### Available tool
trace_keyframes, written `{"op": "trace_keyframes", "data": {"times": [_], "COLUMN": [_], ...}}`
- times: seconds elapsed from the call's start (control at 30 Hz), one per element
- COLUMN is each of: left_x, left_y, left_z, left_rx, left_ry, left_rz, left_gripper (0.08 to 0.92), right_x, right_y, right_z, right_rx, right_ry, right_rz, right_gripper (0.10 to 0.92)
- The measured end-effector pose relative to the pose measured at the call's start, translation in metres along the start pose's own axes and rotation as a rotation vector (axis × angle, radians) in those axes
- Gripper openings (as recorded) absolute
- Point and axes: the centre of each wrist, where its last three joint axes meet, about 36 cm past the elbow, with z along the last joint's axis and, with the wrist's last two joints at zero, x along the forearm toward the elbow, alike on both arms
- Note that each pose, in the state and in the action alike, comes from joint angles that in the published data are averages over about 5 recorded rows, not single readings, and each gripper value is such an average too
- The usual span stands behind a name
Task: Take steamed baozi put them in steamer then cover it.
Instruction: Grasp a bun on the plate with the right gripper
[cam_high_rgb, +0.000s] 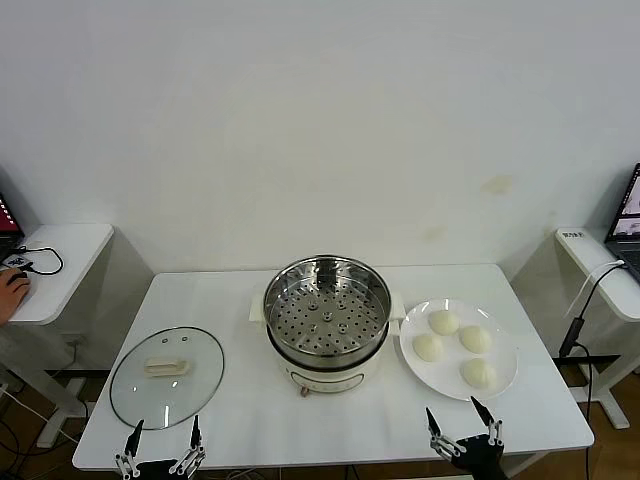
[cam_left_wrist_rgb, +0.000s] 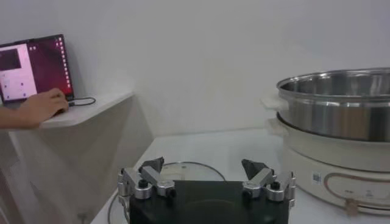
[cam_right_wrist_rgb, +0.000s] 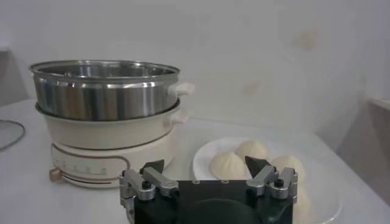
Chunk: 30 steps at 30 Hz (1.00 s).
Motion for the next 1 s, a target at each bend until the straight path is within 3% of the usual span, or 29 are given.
{"op": "trace_keyframes", "data": {"times": [0.2, 0.53, 1.0], "left_x": [-0.001, -0.003, -0.01], "left_y": [0.0, 0.002, 0.013], "left_z": [-0.004, -0.008, -0.017], "left_rx": [-0.012, -0.071, -0.161], "left_ry": [-0.003, -0.031, -0.072], "left_rz": [0.008, 0.062, 0.068], "left_gripper": [0.823, 0.823, 0.823], "right_x": [-0.012, -0.064, -0.181], "right_y": [-0.02, -0.089, -0.194], "right_z": [-0.005, -0.04, -0.131], "right_rx": [0.138, 0.575, 1.1], "right_ry": [-0.002, 0.006, 0.15], "right_rz": [0.045, 0.081, -0.188], "right_gripper": [0.823, 0.823, 0.823]}}
